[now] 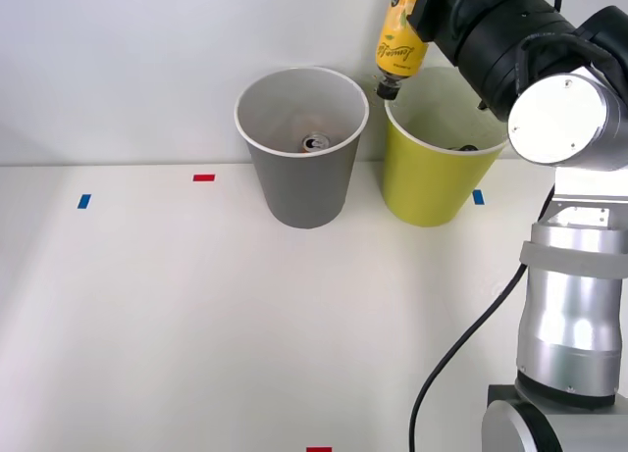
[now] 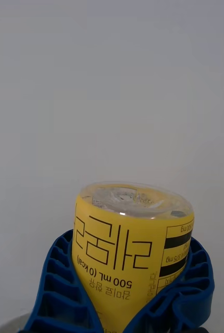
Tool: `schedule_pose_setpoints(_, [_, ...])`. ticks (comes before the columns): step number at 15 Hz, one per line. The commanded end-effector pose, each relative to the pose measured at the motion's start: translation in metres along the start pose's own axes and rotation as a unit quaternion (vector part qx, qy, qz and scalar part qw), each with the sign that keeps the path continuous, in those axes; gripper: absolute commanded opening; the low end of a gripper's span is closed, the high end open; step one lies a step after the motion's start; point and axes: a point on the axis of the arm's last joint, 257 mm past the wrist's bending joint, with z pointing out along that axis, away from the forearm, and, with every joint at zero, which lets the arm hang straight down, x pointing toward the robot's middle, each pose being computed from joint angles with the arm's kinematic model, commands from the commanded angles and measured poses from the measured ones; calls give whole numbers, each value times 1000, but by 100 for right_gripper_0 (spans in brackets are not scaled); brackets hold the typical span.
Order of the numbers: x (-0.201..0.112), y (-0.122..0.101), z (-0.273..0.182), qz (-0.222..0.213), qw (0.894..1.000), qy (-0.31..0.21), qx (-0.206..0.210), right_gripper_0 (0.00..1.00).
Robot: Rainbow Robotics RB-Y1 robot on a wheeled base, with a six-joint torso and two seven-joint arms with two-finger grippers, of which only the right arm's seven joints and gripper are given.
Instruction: Put cans in the gray bin, plastic bottles in the light green bin
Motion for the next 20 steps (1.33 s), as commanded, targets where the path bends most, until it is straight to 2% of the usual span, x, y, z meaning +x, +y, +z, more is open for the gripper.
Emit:
schedule_pose_setpoints(1, [-6,-26,14,-45,998,8,36,0])
schedule_pose_setpoints(4, [-8,-45,13,-71,996,14,55,0])
schedule_pose_setpoints(12, [13,-81,17,-94,991,25,91,0])
schedule_pose_setpoints(17, [19,-89,18,-97,990,28,97,0])
schedule_pose_setpoints(19, [19,-93,16,-103,989,30,99,19])
schedule_pose_setpoints(20, [21,-92,16,-104,989,32,97,53])
